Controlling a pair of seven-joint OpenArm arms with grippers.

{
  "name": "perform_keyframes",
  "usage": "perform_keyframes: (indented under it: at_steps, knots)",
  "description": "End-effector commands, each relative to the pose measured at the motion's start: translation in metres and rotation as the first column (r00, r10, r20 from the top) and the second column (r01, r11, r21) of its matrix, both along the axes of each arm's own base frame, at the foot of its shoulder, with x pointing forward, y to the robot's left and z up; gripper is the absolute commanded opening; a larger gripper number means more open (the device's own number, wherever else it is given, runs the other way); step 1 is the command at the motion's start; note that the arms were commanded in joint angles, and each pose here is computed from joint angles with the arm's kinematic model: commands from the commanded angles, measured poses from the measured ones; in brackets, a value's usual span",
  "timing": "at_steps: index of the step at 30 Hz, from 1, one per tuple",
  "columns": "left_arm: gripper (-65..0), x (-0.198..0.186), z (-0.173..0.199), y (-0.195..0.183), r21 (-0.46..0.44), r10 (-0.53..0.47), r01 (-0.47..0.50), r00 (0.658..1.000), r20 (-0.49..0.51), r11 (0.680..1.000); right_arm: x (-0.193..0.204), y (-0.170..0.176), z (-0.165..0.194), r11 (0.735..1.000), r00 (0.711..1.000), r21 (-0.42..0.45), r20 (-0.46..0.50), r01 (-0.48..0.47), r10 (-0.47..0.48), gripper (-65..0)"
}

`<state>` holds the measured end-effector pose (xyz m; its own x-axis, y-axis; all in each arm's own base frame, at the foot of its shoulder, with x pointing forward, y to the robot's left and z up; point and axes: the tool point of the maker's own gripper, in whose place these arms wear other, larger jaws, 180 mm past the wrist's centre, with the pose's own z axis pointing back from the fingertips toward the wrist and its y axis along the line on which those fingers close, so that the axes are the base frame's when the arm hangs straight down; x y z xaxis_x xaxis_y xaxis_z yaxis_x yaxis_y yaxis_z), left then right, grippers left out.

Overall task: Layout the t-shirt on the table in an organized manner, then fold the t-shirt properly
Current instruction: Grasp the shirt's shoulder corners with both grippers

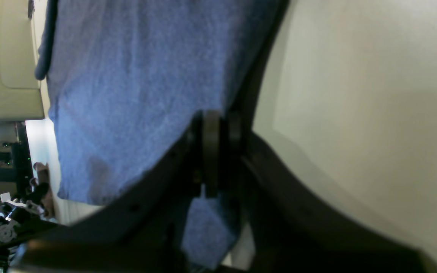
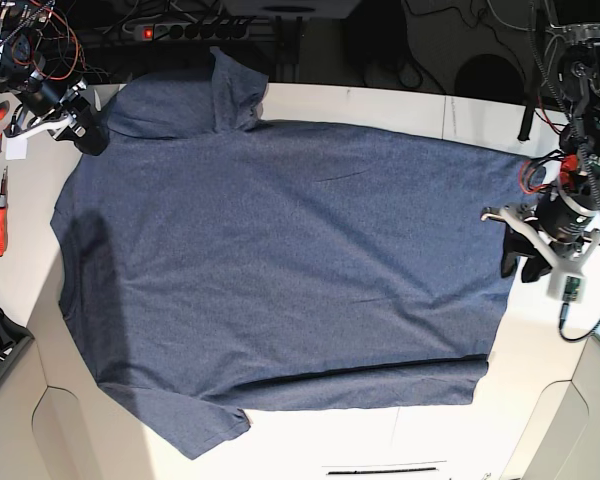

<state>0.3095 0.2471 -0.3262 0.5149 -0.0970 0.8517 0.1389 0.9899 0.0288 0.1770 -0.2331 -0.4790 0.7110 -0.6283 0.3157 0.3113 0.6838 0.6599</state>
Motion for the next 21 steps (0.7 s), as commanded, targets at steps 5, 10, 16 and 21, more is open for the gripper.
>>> perform_keyframes:
  at_steps: [5, 10, 16, 21]
  knots:
    - [-42.7, -0.012, 0.022, 0.019, -0.116, 0.039, -0.031, 0.997, 0.072, 0.993, -0.001, -0.001, 0.002, 1.0, 1.0, 0.017, -0.004, 0.007, -0.007, -65.0]
    - [-42.7, -0.029, 0.042, 0.044, -0.255, 0.13, -0.092, 0.982, 0.135, 0.963, -0.001, -0.001, 0.002, 1.0, 1.0, 0.017, -0.004, 0.007, -0.007, -65.0]
    - [-42.7, -0.051, 0.058, 0.069, -0.387, 0.218, -0.146, 0.964, 0.15, 0.911, -0.001, -0.001, 0.002, 1.0, 1.0, 0.016, -0.004, 0.007, -0.007, -65.0]
    - [-42.7, -0.076, 0.056, 0.092, -0.391, 0.304, -0.231, 0.943, 0.137, 0.891, -0.001, -0.001, 0.002, 1.0, 1.0, 0.016, -0.004, 0.007, -0.007, -65.0]
